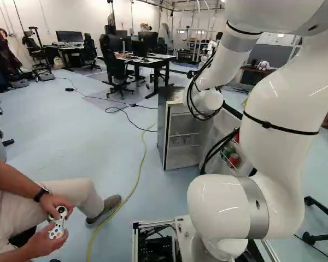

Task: Grab a drink from the fridge

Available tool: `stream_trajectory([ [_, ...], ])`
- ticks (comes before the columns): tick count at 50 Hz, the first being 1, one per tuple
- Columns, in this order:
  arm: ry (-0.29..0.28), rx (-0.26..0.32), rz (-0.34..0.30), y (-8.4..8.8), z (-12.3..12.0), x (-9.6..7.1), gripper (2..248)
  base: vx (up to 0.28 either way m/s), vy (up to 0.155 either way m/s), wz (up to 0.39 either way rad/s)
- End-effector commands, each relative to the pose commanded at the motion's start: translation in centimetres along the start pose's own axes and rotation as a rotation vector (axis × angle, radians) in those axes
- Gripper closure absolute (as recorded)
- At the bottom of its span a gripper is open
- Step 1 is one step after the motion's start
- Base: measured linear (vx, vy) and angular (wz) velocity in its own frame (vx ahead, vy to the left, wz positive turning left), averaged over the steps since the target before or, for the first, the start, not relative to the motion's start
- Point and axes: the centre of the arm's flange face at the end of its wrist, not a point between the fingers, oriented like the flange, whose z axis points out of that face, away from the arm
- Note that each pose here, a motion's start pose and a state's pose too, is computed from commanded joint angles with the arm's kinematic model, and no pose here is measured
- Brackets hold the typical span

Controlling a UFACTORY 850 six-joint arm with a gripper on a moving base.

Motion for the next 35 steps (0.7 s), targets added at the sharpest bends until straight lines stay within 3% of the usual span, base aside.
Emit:
stream_trajectory([
  [14,-0.021,-0.003,0.0,0.1,1.2,0.3,160,0.0,0.0,0.0],
  [35,-0.016,-0.006,0.0,0.2,2.3,2.2,160,0.0,0.0,0.0],
])
